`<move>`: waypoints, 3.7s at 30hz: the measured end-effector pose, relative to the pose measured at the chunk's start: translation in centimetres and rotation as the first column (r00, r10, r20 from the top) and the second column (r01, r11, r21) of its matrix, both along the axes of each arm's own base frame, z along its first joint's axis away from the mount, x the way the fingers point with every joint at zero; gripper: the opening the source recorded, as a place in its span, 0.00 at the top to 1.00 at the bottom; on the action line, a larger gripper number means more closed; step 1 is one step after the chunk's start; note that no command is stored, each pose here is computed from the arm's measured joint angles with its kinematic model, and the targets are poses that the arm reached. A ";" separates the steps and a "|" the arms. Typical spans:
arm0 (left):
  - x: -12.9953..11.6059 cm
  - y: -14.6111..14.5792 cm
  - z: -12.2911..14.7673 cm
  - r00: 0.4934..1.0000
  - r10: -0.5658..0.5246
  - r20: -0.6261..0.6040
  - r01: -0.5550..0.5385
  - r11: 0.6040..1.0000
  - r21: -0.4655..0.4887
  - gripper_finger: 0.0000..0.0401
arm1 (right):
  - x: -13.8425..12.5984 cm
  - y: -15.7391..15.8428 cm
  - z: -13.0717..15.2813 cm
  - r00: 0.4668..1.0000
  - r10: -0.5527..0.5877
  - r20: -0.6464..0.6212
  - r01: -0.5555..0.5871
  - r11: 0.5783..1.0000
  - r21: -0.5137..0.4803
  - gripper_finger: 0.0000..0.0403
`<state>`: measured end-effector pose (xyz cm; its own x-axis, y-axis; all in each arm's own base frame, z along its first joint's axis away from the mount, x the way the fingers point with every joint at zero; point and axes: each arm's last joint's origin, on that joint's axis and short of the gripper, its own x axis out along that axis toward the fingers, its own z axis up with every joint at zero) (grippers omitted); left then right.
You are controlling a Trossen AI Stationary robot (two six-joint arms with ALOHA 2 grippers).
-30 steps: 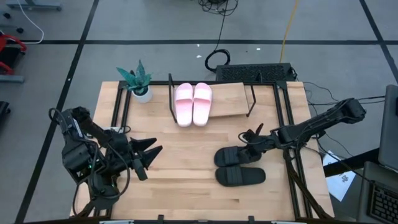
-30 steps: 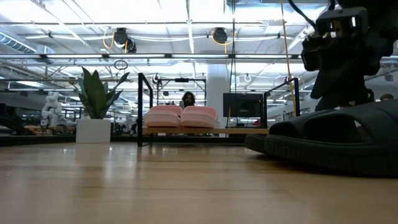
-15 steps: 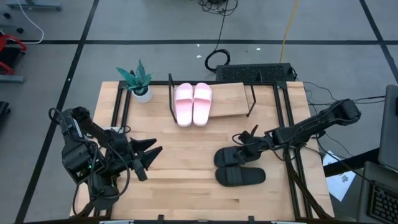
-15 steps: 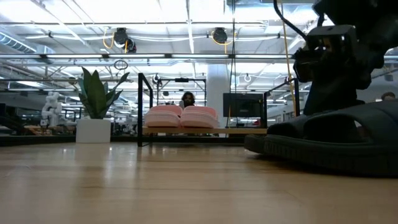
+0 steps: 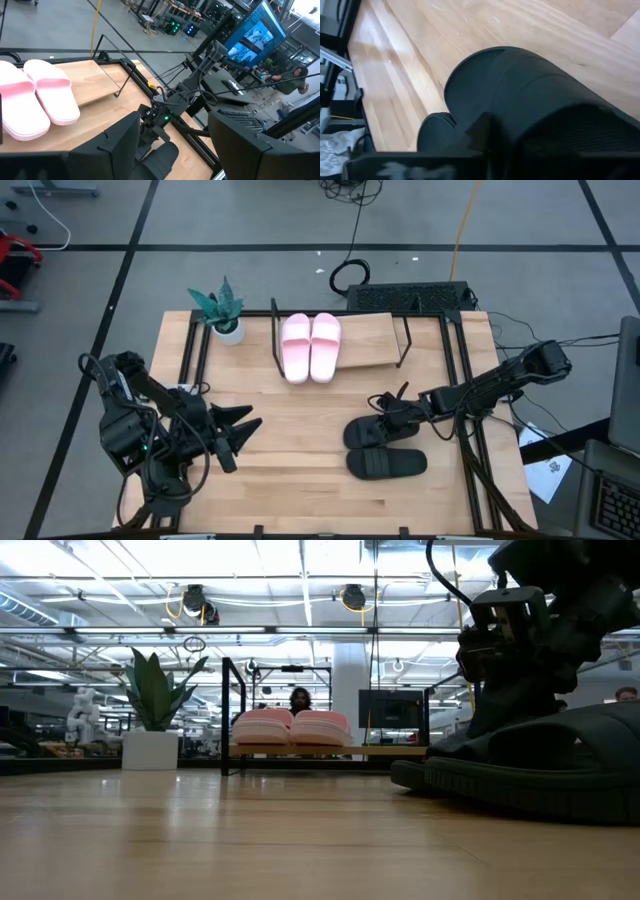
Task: Pick and place slides into the shelf
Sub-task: Put the top black slide on the shelf
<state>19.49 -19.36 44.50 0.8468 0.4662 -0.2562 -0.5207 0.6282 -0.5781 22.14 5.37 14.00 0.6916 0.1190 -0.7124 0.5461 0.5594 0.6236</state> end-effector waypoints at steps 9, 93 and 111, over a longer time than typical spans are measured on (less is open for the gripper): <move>0.0 0.0 0.0 1.000 -0.003 -0.003 0.003 1.000 -0.002 0.41 | -0.6 -1.1 1.4 0.999 -0.034 0.027 0.034 0.999 0.004 0.99; -5.6 11.6 4.1 0.974 0.081 -0.210 -0.030 0.971 0.239 0.41 | 5.9 -19.9 5.7 -0.182 -0.957 0.226 0.979 -0.154 0.137 1.00; -5.2 12.3 4.1 0.969 0.122 -0.217 -0.069 0.969 0.237 0.41 | 6.0 -21.0 4.9 -0.170 -0.965 0.200 0.981 -0.147 0.125 1.00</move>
